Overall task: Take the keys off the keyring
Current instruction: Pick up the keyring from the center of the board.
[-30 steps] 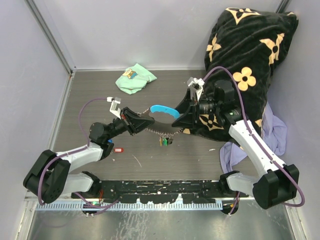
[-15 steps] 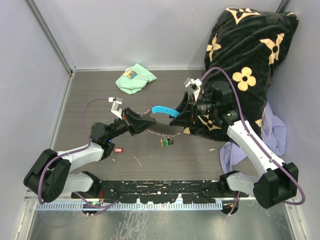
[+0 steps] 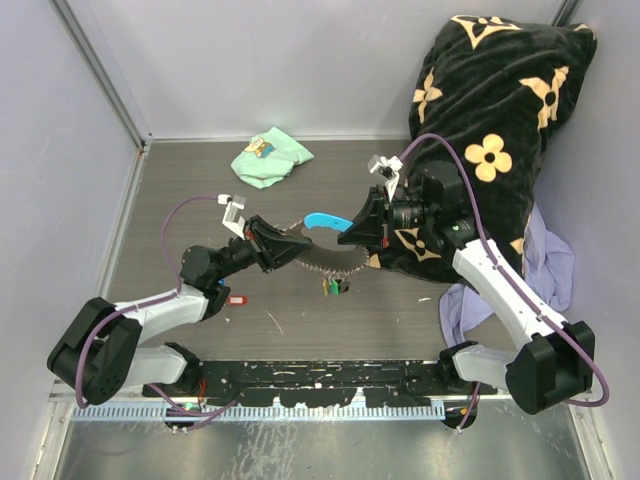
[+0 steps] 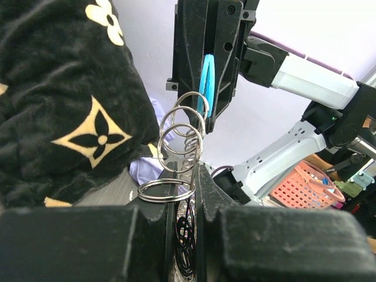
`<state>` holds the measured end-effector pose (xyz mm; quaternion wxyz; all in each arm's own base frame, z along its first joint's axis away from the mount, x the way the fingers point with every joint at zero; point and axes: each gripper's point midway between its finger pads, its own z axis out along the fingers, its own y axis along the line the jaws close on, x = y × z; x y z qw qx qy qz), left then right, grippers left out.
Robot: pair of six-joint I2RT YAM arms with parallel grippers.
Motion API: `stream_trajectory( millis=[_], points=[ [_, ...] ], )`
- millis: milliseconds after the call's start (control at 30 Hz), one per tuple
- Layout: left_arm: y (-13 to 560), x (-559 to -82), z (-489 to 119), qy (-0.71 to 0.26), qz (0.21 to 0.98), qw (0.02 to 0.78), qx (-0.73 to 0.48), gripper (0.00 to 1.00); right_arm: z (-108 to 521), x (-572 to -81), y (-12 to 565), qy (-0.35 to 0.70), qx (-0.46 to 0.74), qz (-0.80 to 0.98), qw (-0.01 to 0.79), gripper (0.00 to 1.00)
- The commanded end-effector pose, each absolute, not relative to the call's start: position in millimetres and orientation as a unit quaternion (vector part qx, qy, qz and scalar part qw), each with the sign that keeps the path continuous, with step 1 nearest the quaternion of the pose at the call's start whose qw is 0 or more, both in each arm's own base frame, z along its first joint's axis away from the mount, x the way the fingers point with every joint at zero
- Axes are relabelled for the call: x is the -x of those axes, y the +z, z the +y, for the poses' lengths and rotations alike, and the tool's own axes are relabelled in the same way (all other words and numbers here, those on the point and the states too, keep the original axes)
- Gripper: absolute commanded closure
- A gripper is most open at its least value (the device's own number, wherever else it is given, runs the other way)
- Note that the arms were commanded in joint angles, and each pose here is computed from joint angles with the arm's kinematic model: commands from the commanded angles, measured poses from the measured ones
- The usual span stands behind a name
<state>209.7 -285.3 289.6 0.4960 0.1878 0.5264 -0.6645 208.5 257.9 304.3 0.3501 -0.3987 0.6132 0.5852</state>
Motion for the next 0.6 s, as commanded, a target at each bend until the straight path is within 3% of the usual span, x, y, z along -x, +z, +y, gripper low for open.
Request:
stream_trajectory(
  millis=[0, 100, 267, 367, 567],
  points=[
    [324.6, -213.5, -280.2, -0.664, 0.480, 0.543, -0.184, 0.89, 258.2, -194.3, 320.7, 0.598, 0.431, 0.576, 0.352, 0.99],
    [315.8, -218.9, -272.4, -0.636, 0.500, 0.563, -0.168, 0.60, 253.7, -196.1, 320.7, 0.597, 0.430, 0.576, 0.357, 0.99],
    [294.8, -224.0, -244.6, -0.547, 0.569, 0.599, -0.134, 0.35, 247.6, -201.5, 315.6, 0.591, 0.427, 0.579, 0.366, 0.99],
    [276.3, -221.3, -223.1, -0.484, 0.620, 0.605, -0.121, 0.29, 245.9, -202.4, 313.1, 0.589, 0.427, 0.579, 0.367, 0.99],
    [256.2, -190.6, -208.5, -0.488, 0.631, 0.592, -0.114, 0.34, 242.2, -211.6, 309.2, 0.580, 0.413, 0.593, 0.377, 0.99]
  ],
)
